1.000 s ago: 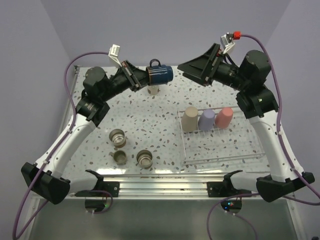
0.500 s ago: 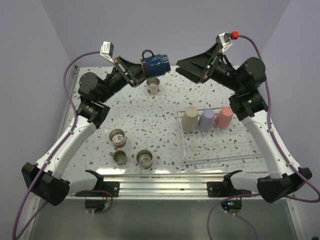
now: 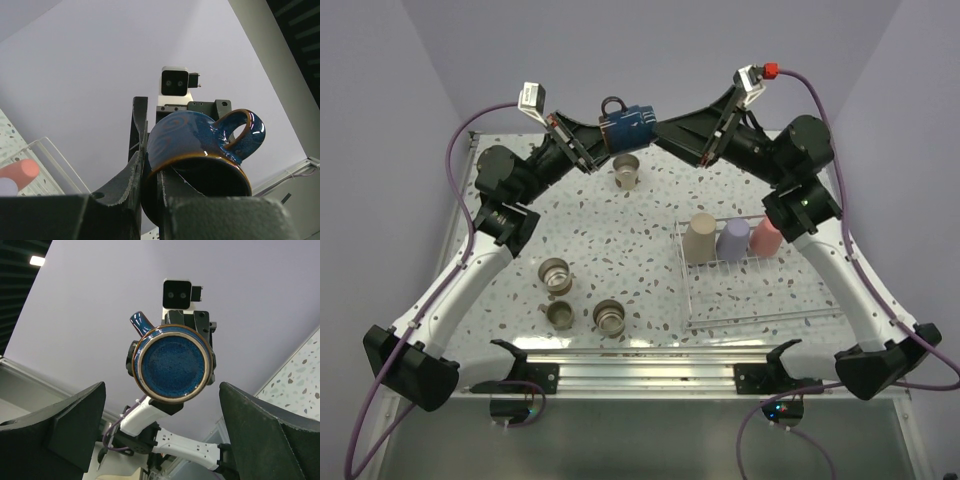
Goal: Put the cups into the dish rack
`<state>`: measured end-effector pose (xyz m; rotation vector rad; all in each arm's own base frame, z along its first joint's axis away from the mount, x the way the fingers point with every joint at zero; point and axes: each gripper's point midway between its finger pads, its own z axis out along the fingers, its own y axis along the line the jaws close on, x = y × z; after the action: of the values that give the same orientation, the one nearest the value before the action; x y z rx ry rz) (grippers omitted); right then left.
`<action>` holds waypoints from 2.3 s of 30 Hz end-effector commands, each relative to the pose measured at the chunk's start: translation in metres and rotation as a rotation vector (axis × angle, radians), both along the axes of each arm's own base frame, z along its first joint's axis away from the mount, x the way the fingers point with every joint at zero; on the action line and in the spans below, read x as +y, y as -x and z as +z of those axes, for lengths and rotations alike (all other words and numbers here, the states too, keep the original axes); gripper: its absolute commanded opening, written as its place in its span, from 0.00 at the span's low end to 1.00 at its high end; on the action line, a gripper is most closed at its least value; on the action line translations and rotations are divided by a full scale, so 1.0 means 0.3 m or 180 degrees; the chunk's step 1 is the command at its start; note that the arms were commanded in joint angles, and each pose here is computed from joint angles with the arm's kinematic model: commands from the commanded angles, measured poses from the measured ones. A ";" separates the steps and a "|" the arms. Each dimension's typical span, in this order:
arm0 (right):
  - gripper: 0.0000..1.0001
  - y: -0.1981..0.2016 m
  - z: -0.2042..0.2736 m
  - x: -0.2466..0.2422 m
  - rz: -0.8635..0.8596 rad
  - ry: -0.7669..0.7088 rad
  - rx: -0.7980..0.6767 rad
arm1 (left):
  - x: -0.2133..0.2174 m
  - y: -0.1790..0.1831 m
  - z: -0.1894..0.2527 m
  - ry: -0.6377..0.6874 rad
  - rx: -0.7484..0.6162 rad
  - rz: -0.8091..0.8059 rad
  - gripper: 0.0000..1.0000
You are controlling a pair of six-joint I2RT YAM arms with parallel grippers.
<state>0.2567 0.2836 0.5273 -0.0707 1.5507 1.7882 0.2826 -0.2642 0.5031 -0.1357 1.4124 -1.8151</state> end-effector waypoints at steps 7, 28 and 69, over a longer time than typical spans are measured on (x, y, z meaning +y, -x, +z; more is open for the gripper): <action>0.98 0.006 0.082 0.083 -0.0013 -0.0051 -0.0225 | 0.020 0.016 0.051 -0.0147 -0.0299 0.0168 0.00; 0.00 -0.028 0.029 0.158 -0.0090 0.0101 -0.0108 | 0.022 -0.003 -0.029 -0.0574 -0.0278 0.0314 0.18; 0.00 0.147 -0.571 -0.607 -0.2157 0.3102 0.0124 | 0.322 -0.023 -0.488 -0.2849 0.0506 0.1320 0.67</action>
<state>0.2136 0.1352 0.3926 -0.0067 1.9306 0.6674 0.2933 -0.1909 0.3636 -0.1047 1.9789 -0.8993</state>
